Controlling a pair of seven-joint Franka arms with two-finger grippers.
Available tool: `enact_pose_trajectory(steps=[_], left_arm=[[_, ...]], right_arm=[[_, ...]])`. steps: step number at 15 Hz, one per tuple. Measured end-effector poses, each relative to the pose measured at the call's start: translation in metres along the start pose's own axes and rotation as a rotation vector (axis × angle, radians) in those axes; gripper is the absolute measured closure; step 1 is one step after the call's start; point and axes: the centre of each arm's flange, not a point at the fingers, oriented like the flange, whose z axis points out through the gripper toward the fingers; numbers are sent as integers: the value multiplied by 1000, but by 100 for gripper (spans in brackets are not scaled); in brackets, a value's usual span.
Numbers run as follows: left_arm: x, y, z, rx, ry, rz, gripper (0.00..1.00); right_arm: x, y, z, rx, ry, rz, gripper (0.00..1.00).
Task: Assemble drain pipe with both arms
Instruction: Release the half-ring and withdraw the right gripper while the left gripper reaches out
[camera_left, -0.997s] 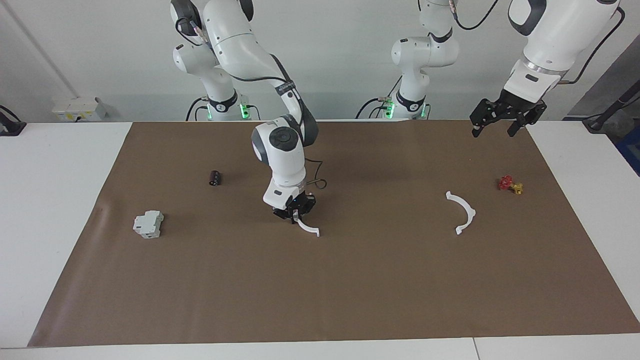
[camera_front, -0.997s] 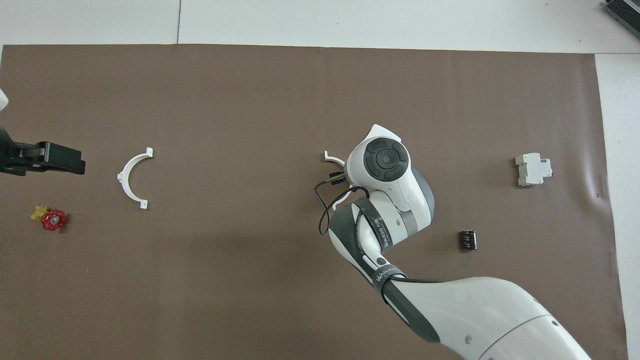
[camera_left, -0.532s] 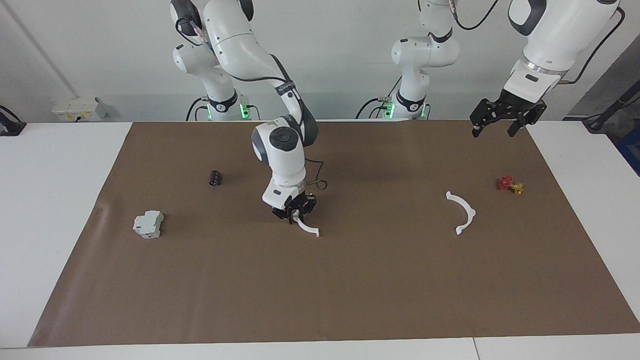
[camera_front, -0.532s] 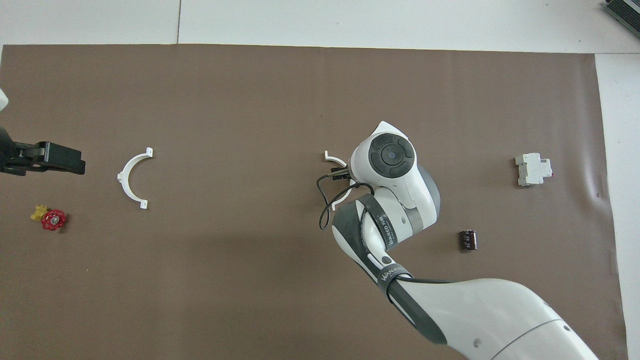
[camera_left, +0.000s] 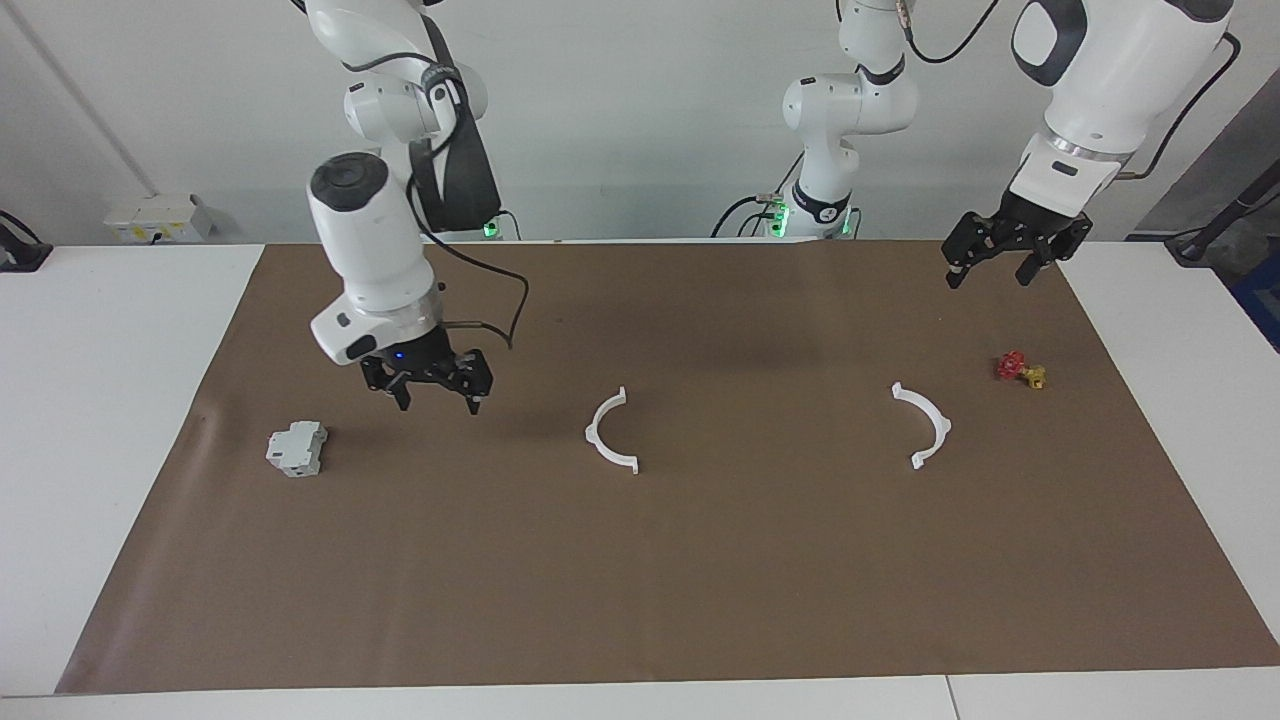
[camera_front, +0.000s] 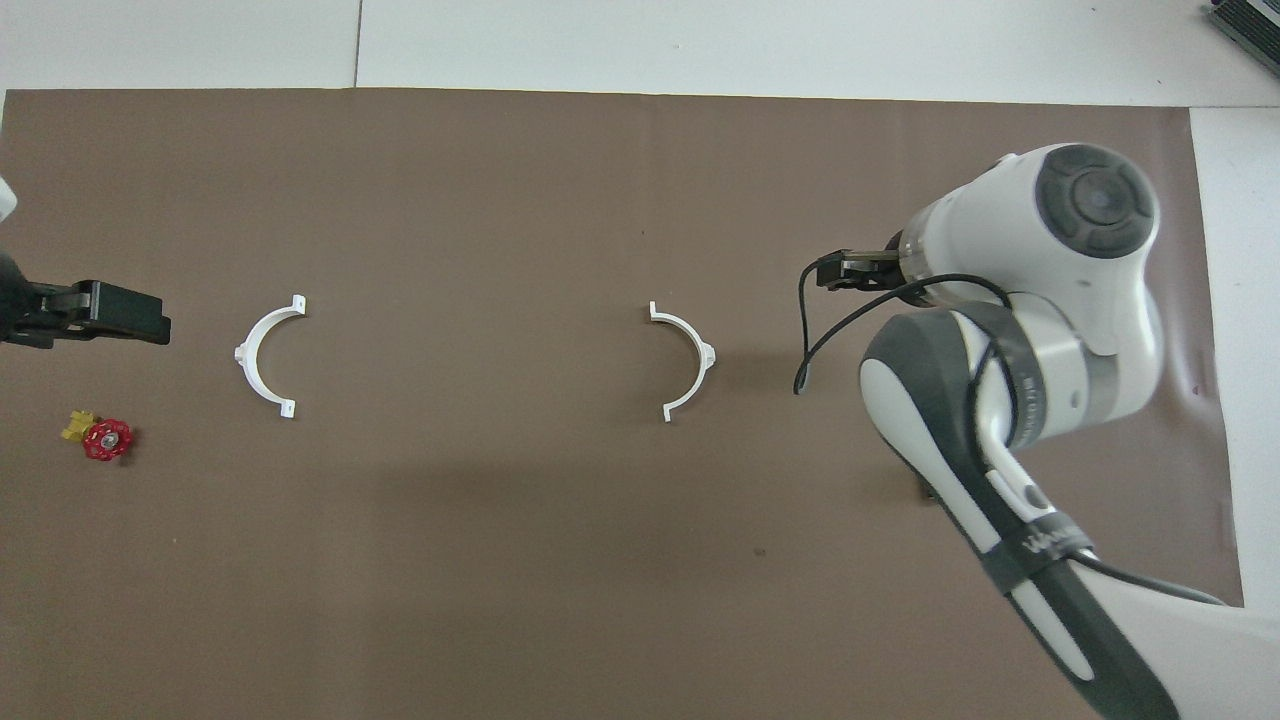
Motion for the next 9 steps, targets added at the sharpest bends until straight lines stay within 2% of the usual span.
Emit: enact_pose_trajectory(steps=[2,5,7,9], left_arm=[[-4,-3,25,-4,63,-14,0],[-10,-14,75,-3,107,-34,0],[-15,-22,117,1,97,-49,0],[-20,-28,156,5,55,-63,0]], right_arm=[[3,39,-18,-10,-24,44,0],[0,91,-35,-22,-78,47,0],[-8,116,-51,-21,-110,4,0],[-22,128,-71,-16,-149,-39,0]])
